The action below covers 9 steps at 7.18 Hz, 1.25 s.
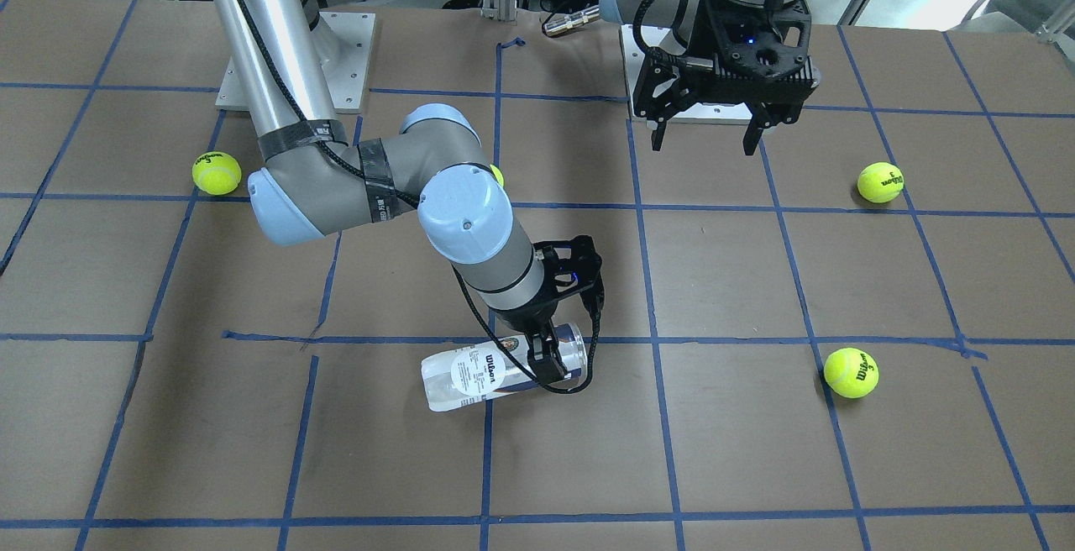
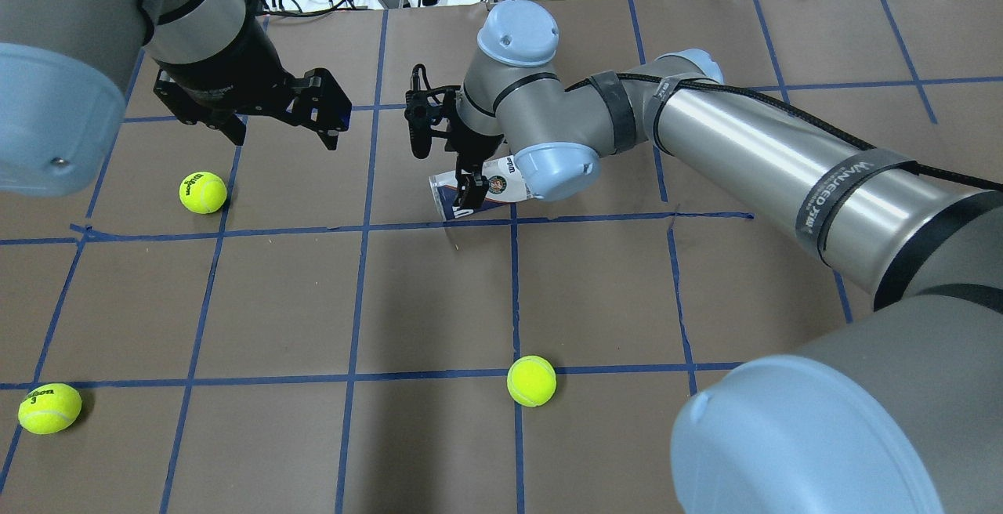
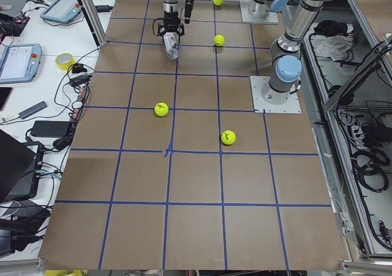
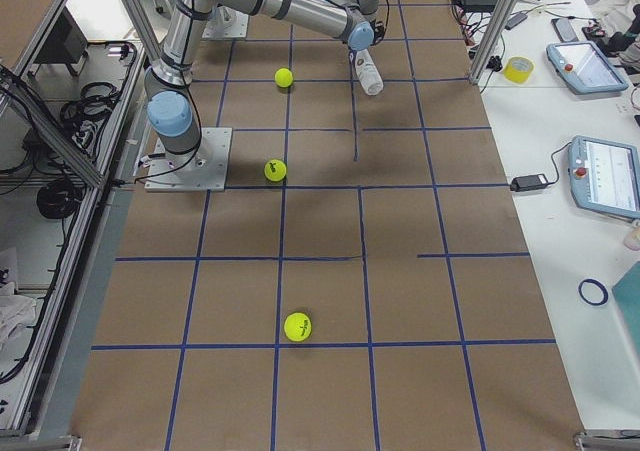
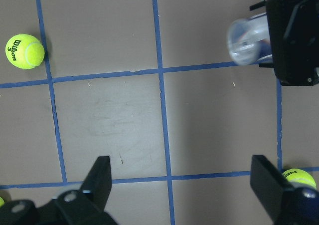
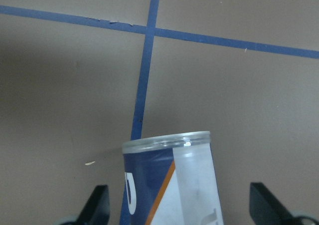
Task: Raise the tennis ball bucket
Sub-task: 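Lay the can on its side and open the right gripper, then reach the left gripper to the can's open end while the right gripper withdraws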
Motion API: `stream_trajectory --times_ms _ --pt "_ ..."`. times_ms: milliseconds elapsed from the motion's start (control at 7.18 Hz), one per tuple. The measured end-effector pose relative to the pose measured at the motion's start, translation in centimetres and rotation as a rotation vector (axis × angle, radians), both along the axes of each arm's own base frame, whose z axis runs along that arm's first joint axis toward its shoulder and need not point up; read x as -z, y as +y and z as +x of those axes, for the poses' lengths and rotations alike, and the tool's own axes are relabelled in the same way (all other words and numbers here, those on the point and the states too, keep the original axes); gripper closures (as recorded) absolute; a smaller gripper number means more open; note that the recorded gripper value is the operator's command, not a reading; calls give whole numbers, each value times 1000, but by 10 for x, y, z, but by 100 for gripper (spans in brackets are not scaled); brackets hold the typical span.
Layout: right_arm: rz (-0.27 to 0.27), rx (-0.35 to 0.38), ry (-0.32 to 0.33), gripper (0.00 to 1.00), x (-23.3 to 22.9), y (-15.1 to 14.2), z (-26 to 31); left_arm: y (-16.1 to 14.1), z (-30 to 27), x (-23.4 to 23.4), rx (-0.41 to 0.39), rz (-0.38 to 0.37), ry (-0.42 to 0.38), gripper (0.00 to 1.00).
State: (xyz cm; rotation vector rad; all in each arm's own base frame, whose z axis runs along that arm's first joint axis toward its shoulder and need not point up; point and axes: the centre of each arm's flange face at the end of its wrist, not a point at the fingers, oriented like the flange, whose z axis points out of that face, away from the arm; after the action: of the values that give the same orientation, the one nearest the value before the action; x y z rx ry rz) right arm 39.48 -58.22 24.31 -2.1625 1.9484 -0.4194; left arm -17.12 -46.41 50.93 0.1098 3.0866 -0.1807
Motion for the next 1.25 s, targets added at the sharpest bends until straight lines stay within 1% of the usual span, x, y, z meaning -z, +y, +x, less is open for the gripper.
stream_trajectory --times_ms 139,279,418,557,697,836,975,1115,1254 --pt "16 74 3 0 -2 -5 -7 0 0 0 0 0 0 0" --pt "11 129 9 0 -10 -13 -19 -1 1 1 1 1 -1 0" --pt "-3 193 17 0 -23 -26 -42 -4 2 4 2 5 -3 0" --pt "-3 274 19 0 -38 -40 -75 -9 2 9 -1 11 -3 0" --pt "16 343 23 0 -55 -47 -107 -17 -1 18 -4 20 29 0" --pt "56 396 32 0 -73 -46 -133 -26 -7 32 -8 47 112 0" --pt "104 441 42 0 -90 -40 -156 -39 -5 60 -27 99 206 0" --pt "136 490 45 0 -106 -33 -174 -55 6 101 -61 162 305 0" --pt "157 539 47 0 -123 -25 -186 -71 17 143 -90 208 406 0"
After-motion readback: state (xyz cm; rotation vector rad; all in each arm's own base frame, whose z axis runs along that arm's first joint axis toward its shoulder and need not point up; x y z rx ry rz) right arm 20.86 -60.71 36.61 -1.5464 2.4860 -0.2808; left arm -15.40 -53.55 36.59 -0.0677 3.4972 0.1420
